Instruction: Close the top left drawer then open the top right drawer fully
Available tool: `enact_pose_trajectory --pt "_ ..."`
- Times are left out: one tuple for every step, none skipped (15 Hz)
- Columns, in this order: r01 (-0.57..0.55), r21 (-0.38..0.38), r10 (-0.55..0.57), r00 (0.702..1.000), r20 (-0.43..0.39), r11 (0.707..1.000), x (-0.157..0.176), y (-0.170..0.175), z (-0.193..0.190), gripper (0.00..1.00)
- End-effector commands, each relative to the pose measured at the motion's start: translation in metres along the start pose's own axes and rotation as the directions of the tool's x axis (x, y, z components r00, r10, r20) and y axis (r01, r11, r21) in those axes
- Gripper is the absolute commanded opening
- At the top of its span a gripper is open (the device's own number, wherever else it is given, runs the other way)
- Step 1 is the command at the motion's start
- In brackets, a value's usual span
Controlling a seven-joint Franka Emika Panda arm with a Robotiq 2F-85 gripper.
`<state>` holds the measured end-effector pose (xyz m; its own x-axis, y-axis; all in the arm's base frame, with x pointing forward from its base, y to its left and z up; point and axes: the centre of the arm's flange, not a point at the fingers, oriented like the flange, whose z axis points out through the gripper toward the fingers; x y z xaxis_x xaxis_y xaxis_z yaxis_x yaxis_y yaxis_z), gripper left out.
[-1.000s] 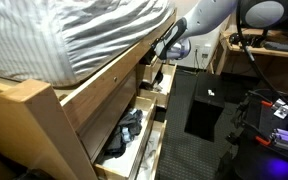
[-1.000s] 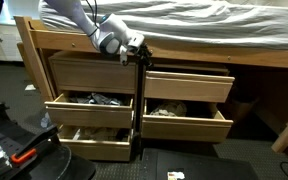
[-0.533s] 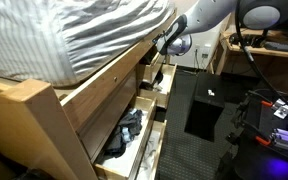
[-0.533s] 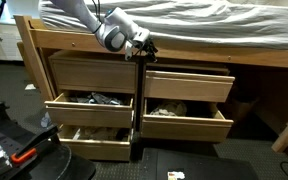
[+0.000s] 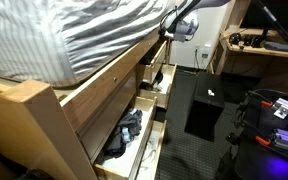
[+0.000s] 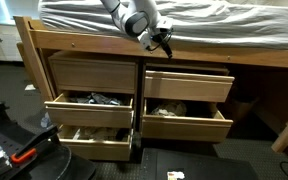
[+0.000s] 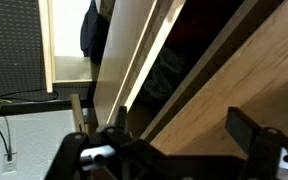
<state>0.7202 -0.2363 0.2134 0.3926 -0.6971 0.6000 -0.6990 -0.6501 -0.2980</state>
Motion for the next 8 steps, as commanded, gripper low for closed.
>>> enact_pose_trajectory --pt "0.001 -0.006 0.000 1.000 0.011 1.000 0.012 0.009 -0.003 1.00" --pt "0.002 -0.008 -0.002 1.000 0.013 1.000 0.017 0.014 -0.003 1.00" --pt "0.004 -0.007 -0.004 1.000 0.017 1.000 0.016 0.013 -0.002 1.00" --pt "0.083 -0.004 -0.082 0.992 0.100 0.997 0.008 0.005 0.009 1.00" --pt "0.117 0.007 -0.116 0.980 0.161 0.993 -0.003 -0.016 0.023 1.00" --pt "0.140 0.044 -0.146 0.968 0.206 0.989 -0.010 -0.027 0.044 1.00" --pt "0.161 0.062 -0.171 0.952 0.255 0.985 -0.019 -0.036 0.054 1.00" --pt "0.174 0.069 -0.187 0.931 0.313 0.982 -0.027 -0.048 0.065 1.00"
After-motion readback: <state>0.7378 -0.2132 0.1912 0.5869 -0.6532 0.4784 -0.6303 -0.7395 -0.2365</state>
